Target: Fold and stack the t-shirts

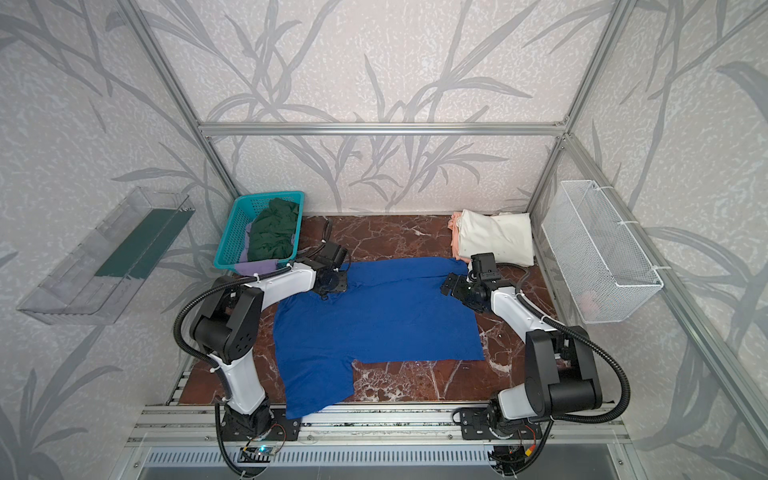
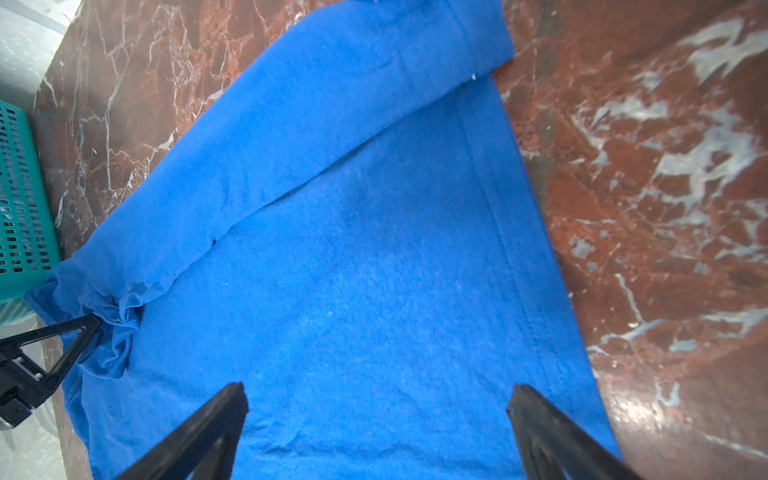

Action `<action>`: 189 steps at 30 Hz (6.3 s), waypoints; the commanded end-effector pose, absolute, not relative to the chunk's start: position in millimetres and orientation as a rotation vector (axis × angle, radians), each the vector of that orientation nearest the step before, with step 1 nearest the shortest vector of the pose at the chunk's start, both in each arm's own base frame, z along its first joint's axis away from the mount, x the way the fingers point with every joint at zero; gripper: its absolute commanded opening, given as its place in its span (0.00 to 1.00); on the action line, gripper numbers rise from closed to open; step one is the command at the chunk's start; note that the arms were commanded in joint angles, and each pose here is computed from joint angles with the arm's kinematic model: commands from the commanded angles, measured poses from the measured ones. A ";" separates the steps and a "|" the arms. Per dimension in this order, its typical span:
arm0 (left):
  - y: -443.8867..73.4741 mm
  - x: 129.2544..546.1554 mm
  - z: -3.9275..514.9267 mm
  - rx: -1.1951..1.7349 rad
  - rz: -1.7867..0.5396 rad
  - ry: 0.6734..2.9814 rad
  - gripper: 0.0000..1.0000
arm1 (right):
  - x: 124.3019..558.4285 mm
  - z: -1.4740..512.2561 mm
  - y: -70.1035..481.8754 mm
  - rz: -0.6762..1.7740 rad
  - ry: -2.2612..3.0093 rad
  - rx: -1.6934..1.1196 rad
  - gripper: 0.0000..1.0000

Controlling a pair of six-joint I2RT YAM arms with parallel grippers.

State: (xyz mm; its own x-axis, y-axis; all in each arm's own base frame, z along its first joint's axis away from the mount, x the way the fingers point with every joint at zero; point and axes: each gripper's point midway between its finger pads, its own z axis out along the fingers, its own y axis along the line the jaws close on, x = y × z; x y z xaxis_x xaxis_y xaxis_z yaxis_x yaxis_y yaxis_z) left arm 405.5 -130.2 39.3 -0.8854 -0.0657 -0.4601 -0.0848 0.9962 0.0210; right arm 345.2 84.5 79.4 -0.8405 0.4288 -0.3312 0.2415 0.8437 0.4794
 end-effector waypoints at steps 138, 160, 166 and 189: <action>-81.9 380.7 36.7 -0.553 -0.142 2.501 0.67 | 330.7 46.5 432.1 0.345 2.375 -1.250 0.50; -62.3 376.2 43.8 -0.613 -0.160 2.423 0.75 | 339.6 56.1 431.2 0.345 2.303 -1.157 0.00; -52.2 372.6 33.2 -0.662 -0.141 2.447 0.75 | 330.9 55.0 417.5 0.346 2.286 -1.142 0.00; -28.1 371.6 13.0 -0.751 -0.041 2.491 0.19 | 339.3 42.8 356.7 0.072 2.265 -1.088 0.00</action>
State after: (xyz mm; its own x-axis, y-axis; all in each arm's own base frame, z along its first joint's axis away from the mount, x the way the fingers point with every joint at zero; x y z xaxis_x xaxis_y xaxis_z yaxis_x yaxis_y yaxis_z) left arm 379.6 -41.4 22.7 -0.6976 -0.5104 -0.5028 -0.4595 0.8572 -0.2326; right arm 334.8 366.8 32.1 -0.4639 -0.7003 -0.5425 -0.7441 0.6404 -0.1904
